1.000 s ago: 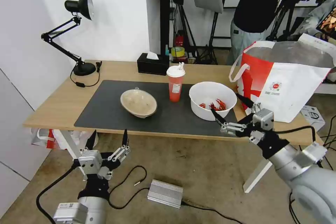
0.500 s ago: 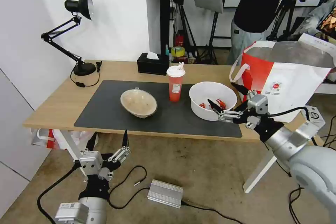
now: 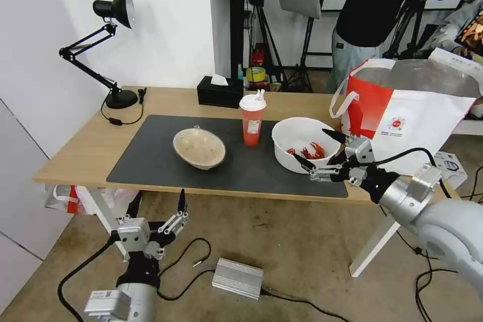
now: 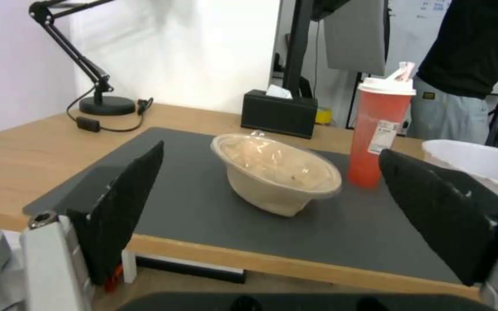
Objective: Pick up the trash from the table and place it into the takeout bag.
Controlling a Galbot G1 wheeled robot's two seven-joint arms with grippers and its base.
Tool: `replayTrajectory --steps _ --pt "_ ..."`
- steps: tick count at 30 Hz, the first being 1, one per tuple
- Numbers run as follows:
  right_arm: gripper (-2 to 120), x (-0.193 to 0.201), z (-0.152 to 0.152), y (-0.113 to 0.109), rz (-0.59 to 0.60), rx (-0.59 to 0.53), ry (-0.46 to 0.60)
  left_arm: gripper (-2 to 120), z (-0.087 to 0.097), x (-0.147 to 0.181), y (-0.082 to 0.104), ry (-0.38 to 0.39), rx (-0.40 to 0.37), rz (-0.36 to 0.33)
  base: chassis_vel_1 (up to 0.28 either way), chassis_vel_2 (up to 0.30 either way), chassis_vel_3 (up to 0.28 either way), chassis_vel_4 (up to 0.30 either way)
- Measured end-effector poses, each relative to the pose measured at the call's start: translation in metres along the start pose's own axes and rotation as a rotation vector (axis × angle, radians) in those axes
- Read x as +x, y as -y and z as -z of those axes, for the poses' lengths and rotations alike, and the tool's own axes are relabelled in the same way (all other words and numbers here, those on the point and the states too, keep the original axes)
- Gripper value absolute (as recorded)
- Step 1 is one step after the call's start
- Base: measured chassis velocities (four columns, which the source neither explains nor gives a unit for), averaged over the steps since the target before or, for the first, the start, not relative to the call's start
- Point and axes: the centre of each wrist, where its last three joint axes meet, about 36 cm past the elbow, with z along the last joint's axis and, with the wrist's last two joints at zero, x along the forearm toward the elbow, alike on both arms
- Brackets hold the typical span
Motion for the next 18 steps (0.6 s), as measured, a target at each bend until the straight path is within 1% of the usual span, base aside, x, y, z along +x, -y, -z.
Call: replayTrajectory --steps 9,18 --pt "100 -0.015 0.004 0.017 0.046 0.017 -0.062 100 0.001 0.001 -0.001 -0.001 -0.002 0.001 0.000 0.000 0.000 0.000" --pt "100 -0.025 0.006 0.032 0.084 0.020 -0.098 100 0.001 0.000 -0.001 0.003 -0.002 0.000 0.000 0.000 0.000 0.000"
